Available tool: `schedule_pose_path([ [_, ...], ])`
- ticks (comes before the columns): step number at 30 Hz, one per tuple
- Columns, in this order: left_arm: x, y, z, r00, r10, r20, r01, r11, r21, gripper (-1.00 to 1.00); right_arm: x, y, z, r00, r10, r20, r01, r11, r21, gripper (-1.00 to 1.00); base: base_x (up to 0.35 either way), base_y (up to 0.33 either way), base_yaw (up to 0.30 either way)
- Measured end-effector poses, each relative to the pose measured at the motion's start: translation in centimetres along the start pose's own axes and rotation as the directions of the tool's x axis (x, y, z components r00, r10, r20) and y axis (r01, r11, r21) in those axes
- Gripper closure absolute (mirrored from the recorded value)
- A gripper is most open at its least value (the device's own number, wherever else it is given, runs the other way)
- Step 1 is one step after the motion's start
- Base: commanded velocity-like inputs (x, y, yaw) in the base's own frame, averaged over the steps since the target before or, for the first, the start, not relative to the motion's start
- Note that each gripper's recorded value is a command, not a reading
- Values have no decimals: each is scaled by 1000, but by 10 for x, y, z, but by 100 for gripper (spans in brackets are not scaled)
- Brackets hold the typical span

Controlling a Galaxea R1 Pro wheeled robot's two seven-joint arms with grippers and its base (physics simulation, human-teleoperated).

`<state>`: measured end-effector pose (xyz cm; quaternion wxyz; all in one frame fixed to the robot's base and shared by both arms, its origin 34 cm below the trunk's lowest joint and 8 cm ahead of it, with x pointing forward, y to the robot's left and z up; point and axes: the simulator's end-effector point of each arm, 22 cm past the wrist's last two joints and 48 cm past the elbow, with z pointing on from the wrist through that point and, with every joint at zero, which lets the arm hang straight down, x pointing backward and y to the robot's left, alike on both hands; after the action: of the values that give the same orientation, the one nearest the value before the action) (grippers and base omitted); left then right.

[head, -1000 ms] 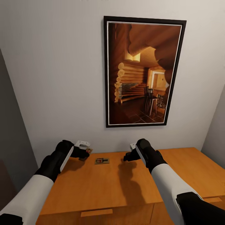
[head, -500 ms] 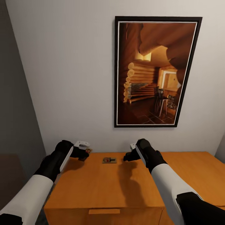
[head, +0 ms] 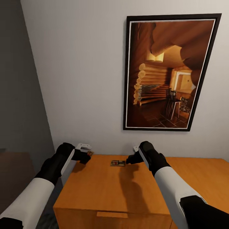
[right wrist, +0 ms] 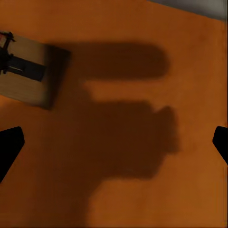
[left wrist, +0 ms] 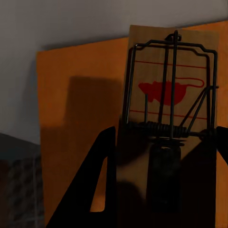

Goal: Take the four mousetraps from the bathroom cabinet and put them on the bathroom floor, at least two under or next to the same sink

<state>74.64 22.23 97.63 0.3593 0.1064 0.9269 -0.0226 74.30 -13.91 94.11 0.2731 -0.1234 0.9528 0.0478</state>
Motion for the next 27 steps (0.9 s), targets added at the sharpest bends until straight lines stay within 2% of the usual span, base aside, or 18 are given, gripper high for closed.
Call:
schedule_pose_path([
  [7,3,2,2,1000,-3,-9,3,1000,-2,100,2,-16,-1,1000,15,-2,-15,1000,16,-100,126,0,6],
  [14,7,1,4,1000,-4,-18,4,1000,-1,100,3,-19,0,1000,16,-3,-16,1000,21,-100,38,0,1],
  [20,16,1,10,999,-10,-46,10,1000,2,100,7,-12,3,1000,17,-15,-17,1000,9,-100,3,0,0],
  [27,18,1,11,999,-10,-52,10,1000,2,100,6,-1,3,1000,15,-15,-16,1000,-20,-100,0,0,0],
])
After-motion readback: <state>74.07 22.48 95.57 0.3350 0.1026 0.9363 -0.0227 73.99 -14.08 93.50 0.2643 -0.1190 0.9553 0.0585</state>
